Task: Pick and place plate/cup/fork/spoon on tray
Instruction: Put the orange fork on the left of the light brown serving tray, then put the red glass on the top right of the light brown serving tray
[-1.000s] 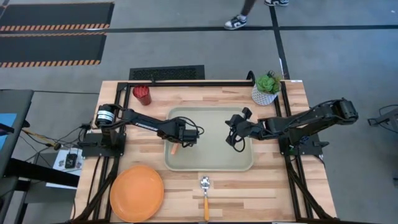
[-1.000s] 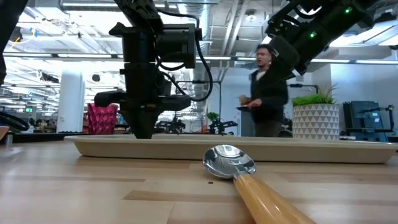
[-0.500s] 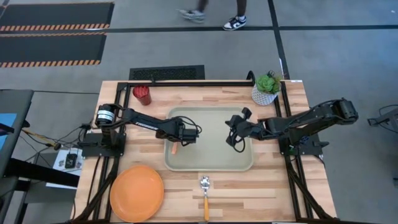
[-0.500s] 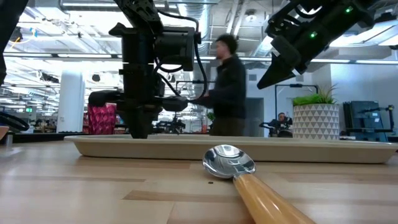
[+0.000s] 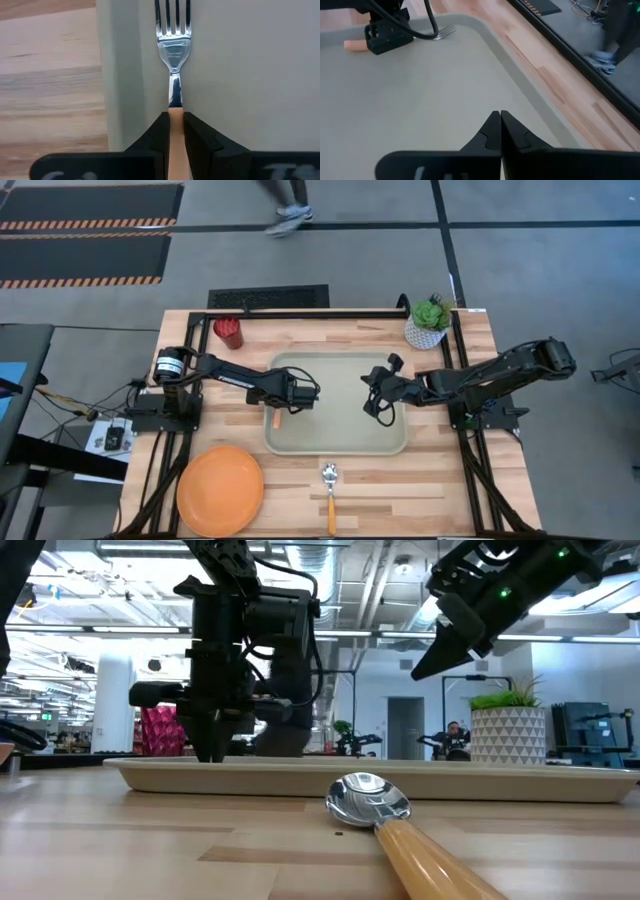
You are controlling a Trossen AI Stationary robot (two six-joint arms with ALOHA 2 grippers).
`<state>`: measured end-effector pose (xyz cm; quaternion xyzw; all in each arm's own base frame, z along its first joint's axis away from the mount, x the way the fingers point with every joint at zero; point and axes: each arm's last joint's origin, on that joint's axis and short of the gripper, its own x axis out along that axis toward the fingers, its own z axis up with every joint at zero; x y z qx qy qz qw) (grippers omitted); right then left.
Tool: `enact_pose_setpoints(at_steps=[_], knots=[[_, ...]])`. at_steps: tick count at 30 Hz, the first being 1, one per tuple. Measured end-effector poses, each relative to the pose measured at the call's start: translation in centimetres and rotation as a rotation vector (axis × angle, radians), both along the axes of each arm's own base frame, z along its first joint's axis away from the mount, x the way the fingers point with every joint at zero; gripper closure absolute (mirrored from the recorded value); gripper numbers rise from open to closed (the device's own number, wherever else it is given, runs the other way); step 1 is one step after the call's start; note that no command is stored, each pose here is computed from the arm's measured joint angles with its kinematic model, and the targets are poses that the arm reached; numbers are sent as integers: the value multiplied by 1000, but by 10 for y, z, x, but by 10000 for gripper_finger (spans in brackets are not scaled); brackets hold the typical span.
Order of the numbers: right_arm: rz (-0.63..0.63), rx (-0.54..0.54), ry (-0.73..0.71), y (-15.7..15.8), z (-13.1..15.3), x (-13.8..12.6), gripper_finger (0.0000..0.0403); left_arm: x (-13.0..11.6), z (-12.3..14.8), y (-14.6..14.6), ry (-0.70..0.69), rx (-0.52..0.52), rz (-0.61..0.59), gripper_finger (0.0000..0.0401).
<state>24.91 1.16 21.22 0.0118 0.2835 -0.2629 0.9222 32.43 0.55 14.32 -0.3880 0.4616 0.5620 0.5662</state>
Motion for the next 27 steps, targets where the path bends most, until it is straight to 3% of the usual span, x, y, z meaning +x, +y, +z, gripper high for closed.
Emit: enact_pose_setpoints(at_steps=[13,27], knots=[[22,0,-22,1,2,2,394,0,0,0,-2,25,-2,367],[24,-2,-21,1,2,2,394,1,0,0,9,13,-19,293]])
